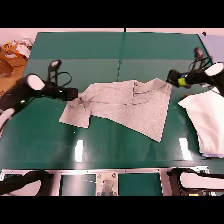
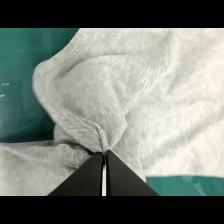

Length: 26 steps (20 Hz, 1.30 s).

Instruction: Fold the shirts.

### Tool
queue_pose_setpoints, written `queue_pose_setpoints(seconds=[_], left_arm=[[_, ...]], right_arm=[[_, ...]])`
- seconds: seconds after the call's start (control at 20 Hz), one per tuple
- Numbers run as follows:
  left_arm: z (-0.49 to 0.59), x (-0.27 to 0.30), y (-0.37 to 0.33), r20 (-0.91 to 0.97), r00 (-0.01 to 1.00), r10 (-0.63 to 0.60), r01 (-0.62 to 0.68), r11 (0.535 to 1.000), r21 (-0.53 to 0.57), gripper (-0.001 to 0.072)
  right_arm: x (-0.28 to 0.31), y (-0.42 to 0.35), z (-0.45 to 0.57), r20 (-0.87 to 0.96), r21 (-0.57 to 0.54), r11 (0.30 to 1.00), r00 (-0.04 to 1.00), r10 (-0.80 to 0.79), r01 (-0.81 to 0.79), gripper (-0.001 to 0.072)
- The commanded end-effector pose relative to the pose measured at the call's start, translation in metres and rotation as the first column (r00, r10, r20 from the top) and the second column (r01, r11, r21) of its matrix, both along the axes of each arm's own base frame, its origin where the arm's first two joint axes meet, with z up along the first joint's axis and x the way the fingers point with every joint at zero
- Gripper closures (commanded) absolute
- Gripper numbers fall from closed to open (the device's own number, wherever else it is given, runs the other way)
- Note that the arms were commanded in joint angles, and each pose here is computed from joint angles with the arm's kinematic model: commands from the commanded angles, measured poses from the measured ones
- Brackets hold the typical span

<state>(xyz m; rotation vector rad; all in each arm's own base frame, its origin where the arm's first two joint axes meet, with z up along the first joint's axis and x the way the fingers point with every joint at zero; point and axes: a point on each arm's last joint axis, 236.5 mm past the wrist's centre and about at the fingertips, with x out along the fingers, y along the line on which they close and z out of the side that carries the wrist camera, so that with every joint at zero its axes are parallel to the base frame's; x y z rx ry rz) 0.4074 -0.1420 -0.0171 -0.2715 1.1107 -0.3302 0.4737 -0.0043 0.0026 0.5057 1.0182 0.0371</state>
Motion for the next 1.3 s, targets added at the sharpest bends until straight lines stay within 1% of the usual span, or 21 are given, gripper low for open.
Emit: queue_pose_setpoints(seconds=[0.0,0.05,0.1,0.15,0.2,0.25,0.3,0.4,0.5,0.55,0.6,0.65,0.8,0.95,1.15,1.25], left_arm=[[-0.025,0.025,0.008,-0.019,0.999,0.045,-0.046,0.999,-0.014,0.0492],[-0.013,0.033,0.018,-0.005,0.998,0.065,-0.065,0.998,-0.020,0.0161],[-0.002,0.039,0.030,-0.006,0.997,0.083,-0.083,0.996,-0.030,0.0099],[0.009,0.043,0.045,-0.012,0.996,0.087,-0.088,0.996,-0.031,0.0097],[0.017,0.044,0.058,-0.016,0.997,0.081,-0.081,0.996,-0.026,0.0098],[0.024,0.044,0.074,-0.023,0.996,0.084,-0.085,0.996,-0.023,0.0098],[0.028,0.042,0.089,-0.035,0.995,0.089,-0.090,0.996,-0.020,0.0098],[0.027,0.035,0.111,-0.062,0.993,0.101,-0.102,0.995,-0.017,0.0098],[0.023,0.024,0.121,-0.087,0.995,0.054,-0.054,0.999,-0.004,0.0098],[0.022,0.018,0.121,-0.091,0.996,0.004,-0.003,1.000,0.005,0.0098],[0.021,0.013,0.118,-0.093,0.995,-0.048,0.050,0.999,0.014,0.0098],[0.020,0.009,0.117,-0.094,0.992,-0.086,0.088,0.996,0.018,0.0098],[0.020,0.007,0.115,-0.089,0.989,-0.116,0.118,0.993,0.021,0.0098],[0.021,0.007,0.113,-0.080,0.988,-0.129,0.131,0.991,0.016,0.0098],[0.023,0.008,0.110,-0.075,0.989,-0.127,0.128,0.992,0.001,0.0098],[0.023,0.008,0.110,-0.076,0.989,-0.128,0.128,0.992,-0.001,0.0098]], right_arm=[[0.001,-0.022,-0.021,-0.048,0.006,0.999,0.998,-0.036,0.036,0.0598],[-0.006,-0.037,-0.006,-0.057,0.016,0.998,0.997,-0.053,0.054,0.0442],[-0.016,-0.051,0.008,-0.073,0.027,0.997,0.995,-0.064,0.066,0.0315],[-0.028,-0.065,0.021,-0.091,0.038,0.996,0.993,-0.076,0.080,0.0287],[-0.042,-0.078,0.030,-0.105,0.046,0.994,0.990,-0.097,0.102,0.0295],[-0.058,-0.087,0.036,-0.127,0.056,0.991,0.986,-0.112,0.120,0.0363],[-0.073,-0.091,0.038,-0.149,0.065,0.989,0.981,-0.123,0.134,0.0408],[-0.108,-0.088,0.028,-0.202,0.086,0.982,0.968,-0.147,0.167,0.0426],[-0.147,-0.066,0.001,-0.280,0.118,0.976,0.949,-0.146,0.185,0.0422],[-0.169,-0.053,-0.015,-0.331,0.140,0.968,0.931,-0.153,0.209,0.0394],[-0.188,-0.041,-0.030,-0.376,0.159,0.961,0.914,-0.151,0.225,0.0332],[-0.208,-0.030,-0.046,-0.427,0.177,0.953,0.892,-0.149,0.244,0.0311],[-0.248,-0.001,-0.085,-0.529,0.220,0.932,0.838,-0.132,0.286,0.0311],[-0.260,0.039,-0.108,-0.555,0.301,0.897,0.825,-0.111,0.323,0.0312],[-0.272,0.076,-0.122,-0.568,0.334,0.893,0.821,-0.063,0.300,0.0313],[-0.270,0.082,-0.120,-0.564,0.348,0.890,0.824,-0.051,0.293,0.0319]])
